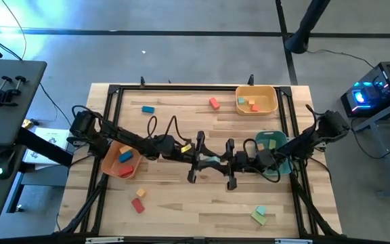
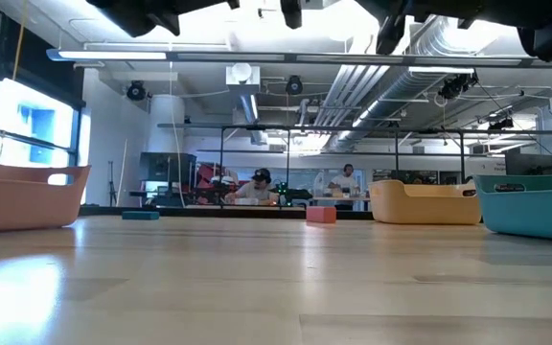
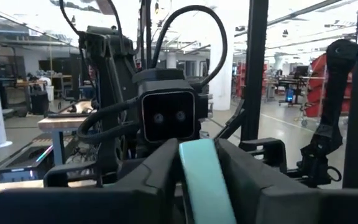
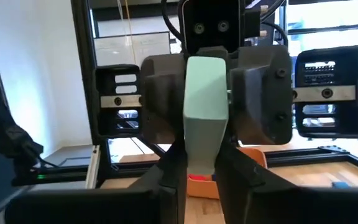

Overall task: Sort blocks by size
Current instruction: Put the thin light blue rectangular block into the green bin

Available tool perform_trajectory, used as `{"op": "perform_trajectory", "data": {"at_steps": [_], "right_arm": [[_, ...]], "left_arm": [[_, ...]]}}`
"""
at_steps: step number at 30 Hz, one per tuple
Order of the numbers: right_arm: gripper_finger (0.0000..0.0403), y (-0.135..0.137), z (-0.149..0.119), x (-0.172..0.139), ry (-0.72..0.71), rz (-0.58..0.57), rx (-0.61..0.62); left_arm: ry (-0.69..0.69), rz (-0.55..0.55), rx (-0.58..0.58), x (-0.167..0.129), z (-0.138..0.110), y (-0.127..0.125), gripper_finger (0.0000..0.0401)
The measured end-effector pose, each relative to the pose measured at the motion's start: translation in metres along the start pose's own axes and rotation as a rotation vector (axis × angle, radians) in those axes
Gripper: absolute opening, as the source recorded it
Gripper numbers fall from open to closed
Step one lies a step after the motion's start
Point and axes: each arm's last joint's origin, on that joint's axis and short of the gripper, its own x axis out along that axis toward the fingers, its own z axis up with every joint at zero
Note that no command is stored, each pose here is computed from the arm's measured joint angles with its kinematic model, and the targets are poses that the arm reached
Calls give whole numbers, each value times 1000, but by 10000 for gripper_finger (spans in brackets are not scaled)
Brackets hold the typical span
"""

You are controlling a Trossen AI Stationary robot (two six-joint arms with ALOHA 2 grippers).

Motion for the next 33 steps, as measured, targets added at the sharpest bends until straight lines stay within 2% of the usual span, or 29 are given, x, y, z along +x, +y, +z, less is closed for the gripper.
{"op": "perform_trajectory", "data": {"at_steps": [6,10,14,17,20,24,28,33], "right_arm": [[54,6,-1,-6,74,-88,4],[54,7,6,-19,212,-167,20],[54,0,20,-45,380,-274,104],[54,-9,23,-74,549,-358,254],[54,-14,20,-103,669,-501,397],[54,-17,14,-128,772,-671,549],[54,-23,7,-146,921,-819,598],[54,-30,6,-162,1079,-959,637]], "left_arm": [[37,-9,16,-1,1,-1,191],[127,4,76,-7,11,0,225],[235,123,94,-19,25,2,231],[331,234,82,-27,28,3,228],[392,305,76,-31,25,4,223],[452,322,72,-32,15,4,217],[456,322,46,-29,7,2,213],[484,315,67,-27,-1,0,211]]}}
